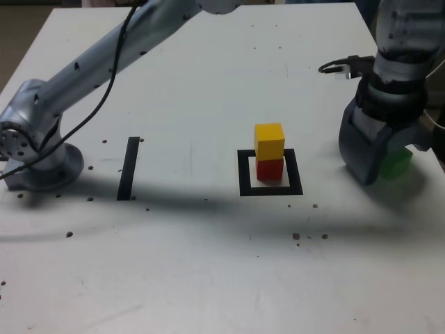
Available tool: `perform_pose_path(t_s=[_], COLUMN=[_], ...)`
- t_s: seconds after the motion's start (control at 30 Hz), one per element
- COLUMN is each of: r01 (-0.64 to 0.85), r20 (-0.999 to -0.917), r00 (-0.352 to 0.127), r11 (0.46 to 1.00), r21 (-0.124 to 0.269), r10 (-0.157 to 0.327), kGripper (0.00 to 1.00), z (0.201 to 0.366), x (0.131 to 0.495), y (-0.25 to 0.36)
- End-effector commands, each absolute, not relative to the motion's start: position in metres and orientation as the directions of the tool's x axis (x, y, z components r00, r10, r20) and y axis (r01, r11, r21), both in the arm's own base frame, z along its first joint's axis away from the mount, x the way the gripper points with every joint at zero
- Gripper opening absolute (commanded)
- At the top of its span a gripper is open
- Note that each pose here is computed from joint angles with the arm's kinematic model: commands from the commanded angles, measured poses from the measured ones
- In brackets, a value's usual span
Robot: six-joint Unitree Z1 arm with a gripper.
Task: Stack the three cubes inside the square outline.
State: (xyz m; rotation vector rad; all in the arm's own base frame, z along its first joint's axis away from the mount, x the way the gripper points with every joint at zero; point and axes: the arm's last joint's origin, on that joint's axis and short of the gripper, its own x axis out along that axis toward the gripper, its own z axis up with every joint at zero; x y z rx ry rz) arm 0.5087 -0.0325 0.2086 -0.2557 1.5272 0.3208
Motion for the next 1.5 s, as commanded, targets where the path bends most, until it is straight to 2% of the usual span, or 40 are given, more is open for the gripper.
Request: perform_pose_path(t_s=[0.0,0.3,0.37,0.5,0.6,1.23,1.37,1.47], r01=[-0.363,-0.366,-0.367,-0.371,-0.375,-0.374,-0.368,-0.361], r20=[-0.9989,-0.9971,-0.9954,-0.9892,-0.9858,-0.9929,-0.9922,-0.9897], r00=[0.014,0.043,0.059,0.093,0.107,0.062,0.068,0.085], r11=[0.931,0.93,0.929,0.926,0.923,0.925,0.927,0.929], r21=[0.037,0.042,0.048,0.07,0.081,0.071,0.072,0.077], r10=[0.045,0.062,0.075,0.112,0.13,0.101,0.105,0.115], kGripper=[0.79,0.59,0.5,0.28,0.18,0.08,0.05,0.04], z=[0.207,0.209,0.211,0.216,0.218,0.214,0.22,0.232], x=[0.509,0.512,0.513,0.515,0.515,0.51,0.507,0.502], y=[-0.032,-0.03,-0.029,-0.028,-0.028,-0.029,-0.03,-0.031])
